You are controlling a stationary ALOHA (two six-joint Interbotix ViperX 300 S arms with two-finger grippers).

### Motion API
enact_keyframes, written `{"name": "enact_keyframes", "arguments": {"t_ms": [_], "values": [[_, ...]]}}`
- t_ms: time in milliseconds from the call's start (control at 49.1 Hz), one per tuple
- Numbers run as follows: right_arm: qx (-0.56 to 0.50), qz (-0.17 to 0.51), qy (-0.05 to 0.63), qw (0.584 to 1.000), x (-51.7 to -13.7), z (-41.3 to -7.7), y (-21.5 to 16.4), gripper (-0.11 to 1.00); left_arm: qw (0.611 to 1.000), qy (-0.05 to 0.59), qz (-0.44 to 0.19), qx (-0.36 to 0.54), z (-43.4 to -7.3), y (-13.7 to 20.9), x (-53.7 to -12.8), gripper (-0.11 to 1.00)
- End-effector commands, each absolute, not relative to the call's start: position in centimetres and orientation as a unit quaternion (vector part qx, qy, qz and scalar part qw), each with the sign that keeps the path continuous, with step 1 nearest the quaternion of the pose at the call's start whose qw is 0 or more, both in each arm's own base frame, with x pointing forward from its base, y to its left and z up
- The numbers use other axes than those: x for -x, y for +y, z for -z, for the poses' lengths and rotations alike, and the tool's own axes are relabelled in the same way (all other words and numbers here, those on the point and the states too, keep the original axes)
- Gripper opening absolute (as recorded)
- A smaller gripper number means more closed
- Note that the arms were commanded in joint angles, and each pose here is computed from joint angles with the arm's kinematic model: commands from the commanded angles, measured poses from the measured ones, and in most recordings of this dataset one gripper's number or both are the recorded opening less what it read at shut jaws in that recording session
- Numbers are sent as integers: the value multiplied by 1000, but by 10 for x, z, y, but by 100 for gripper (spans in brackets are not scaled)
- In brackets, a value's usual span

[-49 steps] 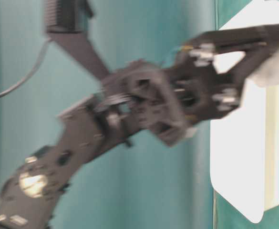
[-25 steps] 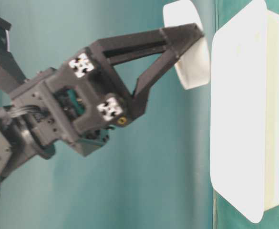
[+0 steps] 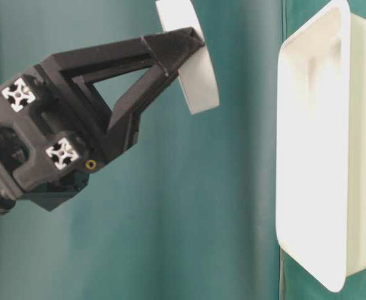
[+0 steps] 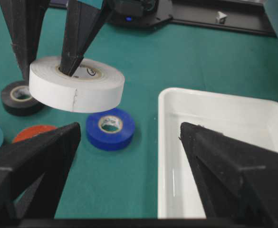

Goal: Pick up the tape from a random location and place it into the white case.
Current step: 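Lift the white roll and carry it over the white tray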

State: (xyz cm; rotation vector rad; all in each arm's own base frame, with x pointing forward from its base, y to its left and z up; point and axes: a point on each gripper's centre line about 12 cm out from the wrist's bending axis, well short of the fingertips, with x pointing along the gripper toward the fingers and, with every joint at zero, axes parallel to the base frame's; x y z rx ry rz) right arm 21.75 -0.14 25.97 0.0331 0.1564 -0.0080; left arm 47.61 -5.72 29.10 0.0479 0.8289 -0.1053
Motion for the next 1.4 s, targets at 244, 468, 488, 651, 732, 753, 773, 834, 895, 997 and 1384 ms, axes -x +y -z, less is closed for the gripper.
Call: {"name": "enact_keyframes", "arguments": {"t_ms": [244,468,488,651,732,753,773,834,895,997,1384], "values": [[-16,4,67,998,-221,-268,-2,91,926,373,52,-24,-318,-57,-471,26],[-16,4,67,998,-221,-268,-2,91,926,373,53,-23,-318,-57,-469,26],[-16,4,67,998,-221,-268,-2,91,926,373,52,-24,-318,-57,-469,26],[-16,4,67,998,-221,-268,-2,91,925,376,50,-23,-315,-54,-467,26],[-16,4,67,998,-221,-268,-2,91,925,376,47,-22,-315,-51,-466,26],[-16,4,68,998,-221,-268,-2,91,925,377,46,-21,-315,-50,-466,26],[-16,4,67,998,-221,-268,-2,91,925,377,45,-20,-315,-49,-466,26],[-16,4,67,998,-221,-268,-2,91,925,377,41,-19,-315,-45,-466,26],[-16,4,67,998,-221,-268,-2,91,925,378,35,-16,-315,-38,-465,26],[-16,4,67,998,-221,-268,-2,91,925,379,20,-11,-314,-23,-465,26],[-16,5,73,997,-220,-267,-2,91,922,383,-59,21,-313,55,-452,26]]}}
